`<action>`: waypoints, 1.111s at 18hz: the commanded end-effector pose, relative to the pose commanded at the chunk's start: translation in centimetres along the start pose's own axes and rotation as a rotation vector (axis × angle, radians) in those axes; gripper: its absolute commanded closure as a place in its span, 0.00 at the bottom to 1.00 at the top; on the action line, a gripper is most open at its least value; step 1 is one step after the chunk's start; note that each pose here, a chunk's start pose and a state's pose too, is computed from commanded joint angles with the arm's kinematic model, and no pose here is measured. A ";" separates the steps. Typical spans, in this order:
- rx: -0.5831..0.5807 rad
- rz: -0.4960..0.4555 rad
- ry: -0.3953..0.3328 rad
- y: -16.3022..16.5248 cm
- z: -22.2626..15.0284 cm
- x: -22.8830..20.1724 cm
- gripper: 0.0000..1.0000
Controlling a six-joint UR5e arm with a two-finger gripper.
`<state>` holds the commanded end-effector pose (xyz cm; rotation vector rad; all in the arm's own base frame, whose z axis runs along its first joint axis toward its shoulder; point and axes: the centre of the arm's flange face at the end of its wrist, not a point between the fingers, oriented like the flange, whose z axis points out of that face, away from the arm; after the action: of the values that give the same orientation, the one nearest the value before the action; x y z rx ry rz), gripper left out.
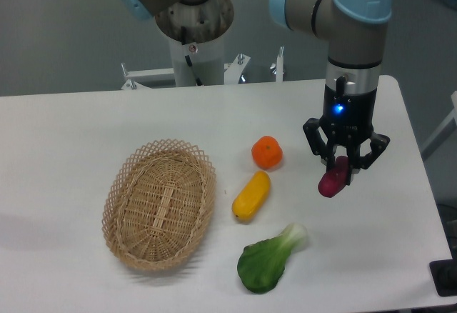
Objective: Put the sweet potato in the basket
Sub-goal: 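Lift the held purple sweet potato slightly with the gripper, then carry the sweet potato over the wicker basket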
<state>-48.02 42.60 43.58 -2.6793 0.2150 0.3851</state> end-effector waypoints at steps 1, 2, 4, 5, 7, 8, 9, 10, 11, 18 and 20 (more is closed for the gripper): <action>0.000 0.000 -0.001 -0.1 0.0 0.0 0.77; -0.002 0.000 -0.002 -0.1 -0.1 0.1 0.77; -0.004 -0.003 0.003 -0.2 0.1 0.3 0.77; -0.005 -0.004 0.005 -0.2 0.1 0.5 0.77; -0.004 -0.001 0.005 -0.3 -0.2 1.0 0.77; -0.005 -0.003 0.007 -0.3 -0.1 1.1 0.77; -0.004 -0.007 0.010 -0.4 -0.1 1.4 0.77; -0.003 -0.025 0.009 -0.5 -0.2 1.5 0.77; -0.002 -0.044 0.011 -0.8 -0.1 1.7 0.77; -0.051 -0.072 0.040 -4.5 1.8 6.1 0.77; -0.081 -0.088 0.046 -5.8 2.7 8.3 0.77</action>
<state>-39.56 48.26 40.95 -2.7678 0.0972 0.3113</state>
